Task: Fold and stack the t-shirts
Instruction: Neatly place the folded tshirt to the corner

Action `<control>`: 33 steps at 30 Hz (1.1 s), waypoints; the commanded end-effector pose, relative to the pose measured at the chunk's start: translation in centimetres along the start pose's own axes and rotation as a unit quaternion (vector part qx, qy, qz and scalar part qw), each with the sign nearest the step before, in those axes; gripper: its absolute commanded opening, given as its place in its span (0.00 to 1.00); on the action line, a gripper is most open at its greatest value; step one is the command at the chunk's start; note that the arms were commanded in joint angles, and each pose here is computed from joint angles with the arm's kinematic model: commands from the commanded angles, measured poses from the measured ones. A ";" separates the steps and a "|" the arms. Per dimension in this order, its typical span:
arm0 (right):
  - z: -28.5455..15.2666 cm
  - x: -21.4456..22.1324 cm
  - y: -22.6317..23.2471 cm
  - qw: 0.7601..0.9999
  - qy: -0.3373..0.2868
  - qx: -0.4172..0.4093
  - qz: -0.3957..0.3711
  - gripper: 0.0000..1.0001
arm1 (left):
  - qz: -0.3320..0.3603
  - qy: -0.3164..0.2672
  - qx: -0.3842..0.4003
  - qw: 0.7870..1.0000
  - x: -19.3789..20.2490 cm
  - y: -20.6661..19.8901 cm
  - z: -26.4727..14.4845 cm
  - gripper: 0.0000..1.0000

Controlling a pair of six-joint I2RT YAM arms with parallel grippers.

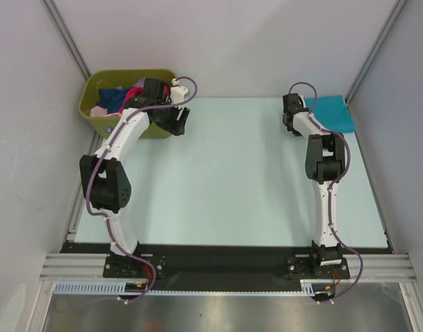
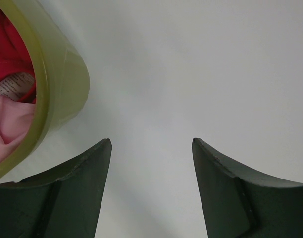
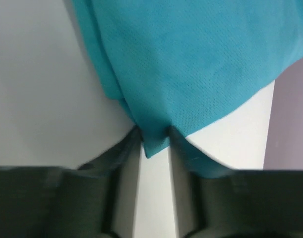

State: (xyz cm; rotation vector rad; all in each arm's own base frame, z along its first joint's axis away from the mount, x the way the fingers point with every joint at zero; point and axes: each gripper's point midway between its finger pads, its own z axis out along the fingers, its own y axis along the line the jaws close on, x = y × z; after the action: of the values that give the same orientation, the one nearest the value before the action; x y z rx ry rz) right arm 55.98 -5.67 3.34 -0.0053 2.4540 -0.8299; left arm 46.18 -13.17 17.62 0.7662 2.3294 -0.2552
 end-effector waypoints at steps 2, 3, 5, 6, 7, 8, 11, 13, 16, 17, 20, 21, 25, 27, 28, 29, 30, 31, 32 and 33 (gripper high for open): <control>1.0 -0.1 0.2 0.999 0.004 0.029 -0.031 0.25 | 0.015 -0.034 -0.002 0.999 -1.6 0.0 -2.5 0.72; 1.0 -0.3 0.3 0.999 0.003 0.029 -0.028 0.21 | 0.015 -0.034 -0.003 0.999 -1.6 0.0 -2.6 0.72; 1.0 -0.9 0.5 1.000 -0.004 0.020 -0.016 0.08 | 0.016 -0.032 -0.002 0.999 -1.5 0.0 -2.5 0.72; 1.0 -1.2 0.6 1.000 -0.009 0.016 -0.011 0.05 | 0.017 -0.032 -0.002 0.999 -1.5 0.0 -2.5 0.72; 1.0 -1.7 0.8 1.000 -0.017 0.013 -0.004 0.00 | 0.016 -0.032 -0.002 0.999 -1.5 0.1 -2.5 0.72; 0.8 -2.6 0.9 1.000 -0.028 0.006 0.004 0.00 | 0.016 -0.032 -0.002 0.999 -1.5 0.1 -2.5 0.72; 1.3 -3.3 1.6 0.999 -0.033 -0.002 0.010 0.00 | 0.016 -0.032 -0.003 0.999 -1.5 0.1 -2.4 0.72; 1.7 -4.0 2.0 0.999 -0.036 -0.004 0.013 0.00 | 0.015 -0.031 -0.004 0.999 -1.5 0.2 -2.3 0.72; 2.1 -4.5 2.5 0.999 -0.035 -0.008 0.015 0.00 | 0.015 -0.030 -0.006 0.999 -1.4 0.2 -2.4 0.72; 1.9 -4.6 2.4 0.999 -0.036 -0.009 0.017 0.00 | 0.015 -0.029 -0.005 0.999 -1.3 0.2 -2.4 0.72; 1.3 -4.4 1.9 0.999 -0.036 -0.004 0.021 0.08 | 0.015 -0.028 -0.004 1.000 -1.2 0.1 -2.4 0.72; 1.1 -4.5 1.9 0.999 -0.039 -0.006 0.027 0.24 | 0.014 -0.027 -0.004 1.000 -1.1 0.1 -2.4 0.72; -1.0 -4.2 1.2 0.998 -0.044 -0.019 0.042 0.68 | 0.015 -0.027 -0.001 1.000 -1.1 -0.1 -2.6 0.74; -3.6 -6.1 0.1 0.995 -0.077 -0.023 0.055 0.96 | 0.018 -0.031 -0.002 0.999 -1.2 -0.1 -2.8 0.76; -4.7 -6.7 0.1 0.994 -0.091 -0.028 0.055 1.00 | 0.017 -0.032 -0.002 0.999 -1.2 -0.2 -2.9 0.76; -5.1 -6.4 0.2 0.994 -0.092 -0.032 0.051 1.00 | 0.018 -0.034 -0.002 0.999 -1.3 -0.2 -3.1 0.76; -6.9 -7.4 -0.7 0.992 -0.106 -0.037 0.057 1.00 | 0.018 -0.037 -0.001 0.999 -1.4 -0.3 -3.3 0.77; -7.8 -7.7 -0.8 0.991 -0.111 -0.045 0.060 1.00 | 0.018 -0.037 0.001 0.999 -1.3 -0.4 -3.3 0.77; -8.8 -7.7 -0.6 0.991 -0.113 -0.050 0.059 1.00 | 0.019 -0.040 0.002 0.999 -1.4 -0.5 -3.5 0.77; -10.9 -8.3 -1.8 0.988 -0.124 -0.057 0.069 1.00 | 0.020 -0.041 0.002 0.999 -1.2 -0.7 -3.8 0.77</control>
State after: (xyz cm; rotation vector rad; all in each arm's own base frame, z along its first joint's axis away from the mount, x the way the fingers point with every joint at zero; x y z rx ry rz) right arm 57.63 -1.97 7.58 -0.0083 2.3603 -0.7071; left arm 45.38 -12.88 17.75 0.7748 2.3325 -0.2554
